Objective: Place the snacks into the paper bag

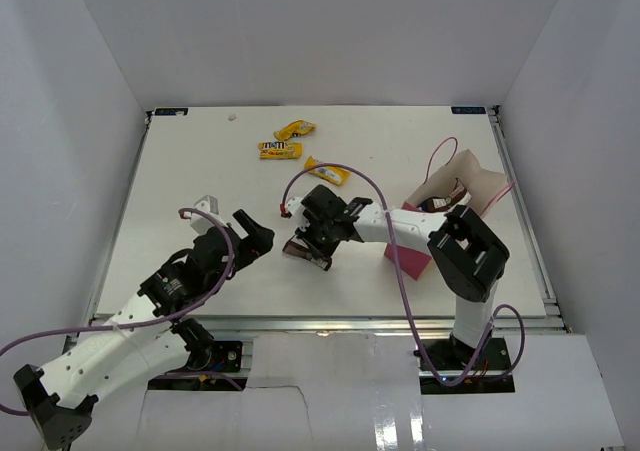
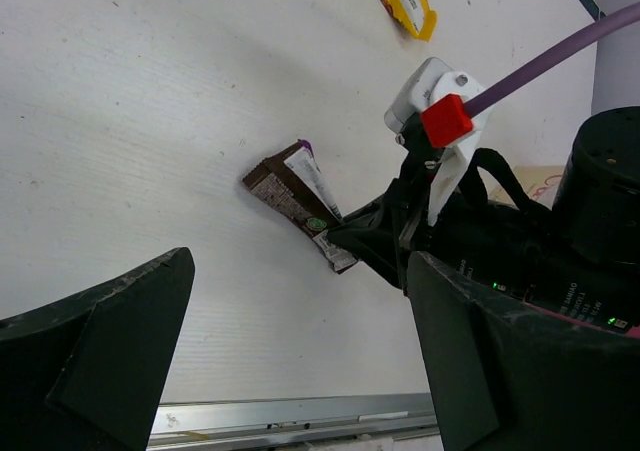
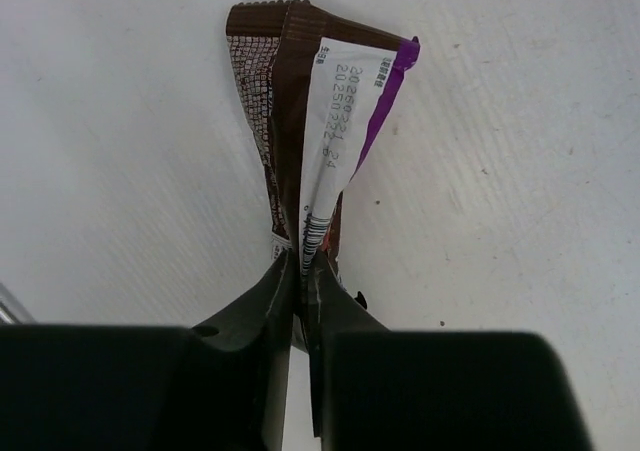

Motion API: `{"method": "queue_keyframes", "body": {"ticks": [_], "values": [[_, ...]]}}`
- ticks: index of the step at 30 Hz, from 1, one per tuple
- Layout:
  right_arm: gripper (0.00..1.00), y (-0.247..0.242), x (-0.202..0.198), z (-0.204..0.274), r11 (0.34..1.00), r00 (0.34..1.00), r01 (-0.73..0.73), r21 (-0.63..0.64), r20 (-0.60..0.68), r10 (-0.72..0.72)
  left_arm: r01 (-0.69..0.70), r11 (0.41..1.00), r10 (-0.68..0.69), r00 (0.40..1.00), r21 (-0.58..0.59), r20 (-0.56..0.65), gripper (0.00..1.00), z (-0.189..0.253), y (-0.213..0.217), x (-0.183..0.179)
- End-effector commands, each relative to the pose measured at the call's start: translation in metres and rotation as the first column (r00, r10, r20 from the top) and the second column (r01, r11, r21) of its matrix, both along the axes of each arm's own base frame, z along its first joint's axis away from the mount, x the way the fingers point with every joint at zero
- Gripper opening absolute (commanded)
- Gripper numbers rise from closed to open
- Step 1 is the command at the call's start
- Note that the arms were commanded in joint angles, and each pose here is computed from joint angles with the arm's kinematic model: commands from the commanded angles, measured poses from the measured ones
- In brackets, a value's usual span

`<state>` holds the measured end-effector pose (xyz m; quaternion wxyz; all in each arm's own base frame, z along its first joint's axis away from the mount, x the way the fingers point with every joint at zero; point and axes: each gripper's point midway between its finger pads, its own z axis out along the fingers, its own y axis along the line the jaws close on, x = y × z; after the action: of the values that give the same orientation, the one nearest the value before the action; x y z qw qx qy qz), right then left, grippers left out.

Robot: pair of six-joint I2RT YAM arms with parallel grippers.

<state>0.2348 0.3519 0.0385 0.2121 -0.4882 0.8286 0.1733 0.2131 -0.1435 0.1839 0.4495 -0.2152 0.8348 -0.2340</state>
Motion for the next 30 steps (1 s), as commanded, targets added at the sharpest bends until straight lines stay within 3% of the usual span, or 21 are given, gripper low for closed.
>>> {"method": "queue_keyframes", "body": {"ticks": [1,3,5,7,8,12,15,17,23,27,28,30], "values": [[0.08,0.014,-0.007,0.038,0.983,0.992,-0.127,0.131,0.024,0.125,-0.010,1.000,0.010,1.000,0.005,0.021,0.98,0.003,0.001,0.004],[0.08,0.011,-0.002,0.081,0.951,0.973,-0.221,0.218,0.108,0.202,0.001,1.000,-0.001,1.000,0.009,0.025,0.98,0.003,-0.001,0.005],[0.08,0.004,-0.002,0.140,0.856,0.905,-0.409,0.317,0.264,0.335,0.020,1.000,-0.020,0.999,0.024,0.027,0.98,0.001,-0.004,0.006],[0.08,-0.006,-0.013,0.178,0.765,0.842,-0.528,0.368,0.343,0.416,0.032,0.999,-0.033,0.999,0.024,0.043,0.98,0.003,-0.007,0.009],[0.08,-0.017,-0.004,0.214,0.730,0.787,-0.587,0.351,0.459,0.412,0.048,0.998,-0.050,0.998,0.041,0.044,0.98,0.000,-0.009,0.009],[0.08,-0.056,0.005,0.302,0.705,0.698,-0.630,0.327,0.635,0.330,0.100,0.993,-0.105,0.990,0.061,0.092,0.98,0.006,-0.020,0.018],[0.08,-0.081,0.010,0.345,0.730,0.625,-0.624,0.279,0.739,0.251,0.162,0.980,-0.174,0.979,0.120,0.106,0.98,0.006,-0.033,0.026],[0.08,-0.110,0.022,0.374,0.791,0.575,-0.562,0.244,0.802,0.161,0.197,0.968,-0.214,0.971,0.155,0.104,0.98,0.007,-0.041,0.030],[0.08,-0.192,0.052,0.370,0.927,0.561,-0.318,0.198,0.827,0.016,0.302,0.921,-0.320,0.947,0.247,0.032,0.98,0.002,-0.062,0.071],[0.08,-0.219,0.051,0.337,0.960,0.598,-0.222,0.170,0.801,-0.003,0.346,0.922,-0.352,0.936,0.174,0.009,0.98,0.003,-0.076,0.113],[0.08,-0.229,0.050,0.335,0.968,0.594,-0.189,0.167,0.804,-0.022,0.359,0.928,-0.363,0.932,0.104,0.022,0.98,0.016,-0.088,0.122],[0.08,-0.240,0.051,0.324,0.975,0.615,-0.144,0.167,0.787,-0.044,0.347,0.938,-0.346,0.937,0.023,-0.040,0.98,-0.001,-0.097,0.145]]}}
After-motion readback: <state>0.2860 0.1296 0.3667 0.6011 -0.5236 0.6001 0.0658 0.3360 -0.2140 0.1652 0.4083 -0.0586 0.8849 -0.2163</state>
